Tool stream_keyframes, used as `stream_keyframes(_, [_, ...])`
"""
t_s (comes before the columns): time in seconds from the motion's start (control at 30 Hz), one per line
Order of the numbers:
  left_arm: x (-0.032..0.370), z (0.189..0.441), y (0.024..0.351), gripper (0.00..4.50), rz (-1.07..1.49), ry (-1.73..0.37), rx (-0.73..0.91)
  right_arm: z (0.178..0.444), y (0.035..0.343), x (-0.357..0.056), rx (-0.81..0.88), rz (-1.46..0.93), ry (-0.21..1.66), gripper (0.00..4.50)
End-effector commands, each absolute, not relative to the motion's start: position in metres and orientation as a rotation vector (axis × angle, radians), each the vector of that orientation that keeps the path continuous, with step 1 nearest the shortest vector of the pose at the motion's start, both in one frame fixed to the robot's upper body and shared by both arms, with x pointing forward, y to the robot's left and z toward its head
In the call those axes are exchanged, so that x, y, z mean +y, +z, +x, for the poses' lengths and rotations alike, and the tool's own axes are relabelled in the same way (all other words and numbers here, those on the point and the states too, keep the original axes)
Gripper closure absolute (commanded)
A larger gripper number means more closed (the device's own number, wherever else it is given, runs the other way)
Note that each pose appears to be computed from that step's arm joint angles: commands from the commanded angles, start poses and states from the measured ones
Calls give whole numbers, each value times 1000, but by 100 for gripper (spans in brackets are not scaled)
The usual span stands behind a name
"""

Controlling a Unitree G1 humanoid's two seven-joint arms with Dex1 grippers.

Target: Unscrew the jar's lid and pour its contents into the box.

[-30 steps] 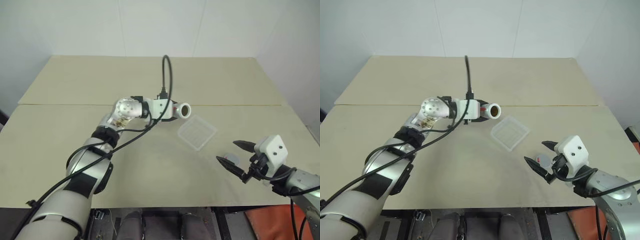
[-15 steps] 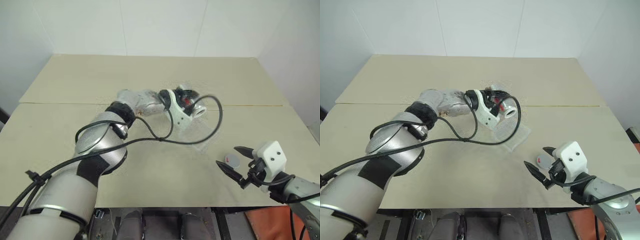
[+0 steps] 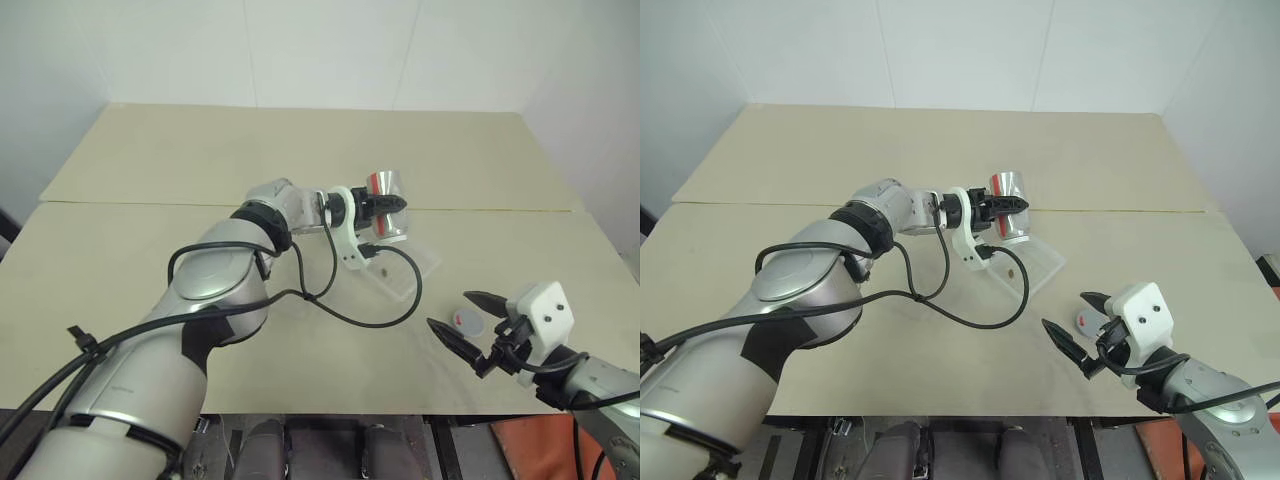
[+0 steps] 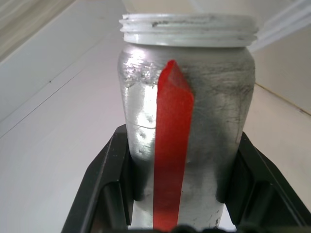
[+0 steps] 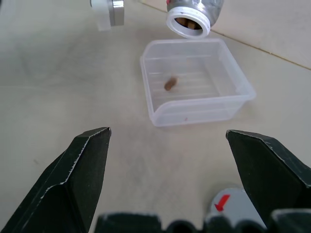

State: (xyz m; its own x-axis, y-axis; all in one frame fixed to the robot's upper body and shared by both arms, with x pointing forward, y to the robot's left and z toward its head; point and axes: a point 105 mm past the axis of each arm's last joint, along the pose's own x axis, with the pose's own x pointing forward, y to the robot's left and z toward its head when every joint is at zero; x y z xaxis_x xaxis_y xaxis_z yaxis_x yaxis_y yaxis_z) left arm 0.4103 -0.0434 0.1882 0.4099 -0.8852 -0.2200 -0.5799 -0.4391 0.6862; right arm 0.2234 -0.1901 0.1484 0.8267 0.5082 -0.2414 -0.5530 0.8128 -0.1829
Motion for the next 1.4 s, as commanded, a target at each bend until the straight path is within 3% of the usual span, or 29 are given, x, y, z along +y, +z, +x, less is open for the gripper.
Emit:
stream_keyframes(0.03, [-52, 408, 203, 250, 2158, -727, -1315, 223, 155, -192, 171, -297, 554, 3])
stream_keyframes(0.17, [-54, 410, 207, 250, 2041, -708, -1214, 225, 153, -193, 177, -300, 555, 3])
stream_keyframes(0.33, [-48, 419, 204, 250, 1688, -784, -840, 226, 151, -194, 182, -298, 552, 3])
stream_keyframes(0.5, [-34, 428, 217, 250, 986, -838, -510, 228, 149, -194, 184, -295, 545, 3])
stream_keyframes(0.77, [30, 441, 225, 250, 141, -795, -348, 234, 148, -189, 177, -279, 572, 3])
stream_keyframes(0.93, [70, 422, 208, 250, -38, -695, -333, 239, 146, -186, 179, -285, 595, 3])
stream_keyframes(1.1, [97, 390, 178, 250, -42, -561, -292, 247, 144, -180, 174, -285, 622, 3])
stream_keyframes(1.4, [114, 372, 155, 250, 12, -407, -249, 254, 149, -172, 153, -305, 660, 3])
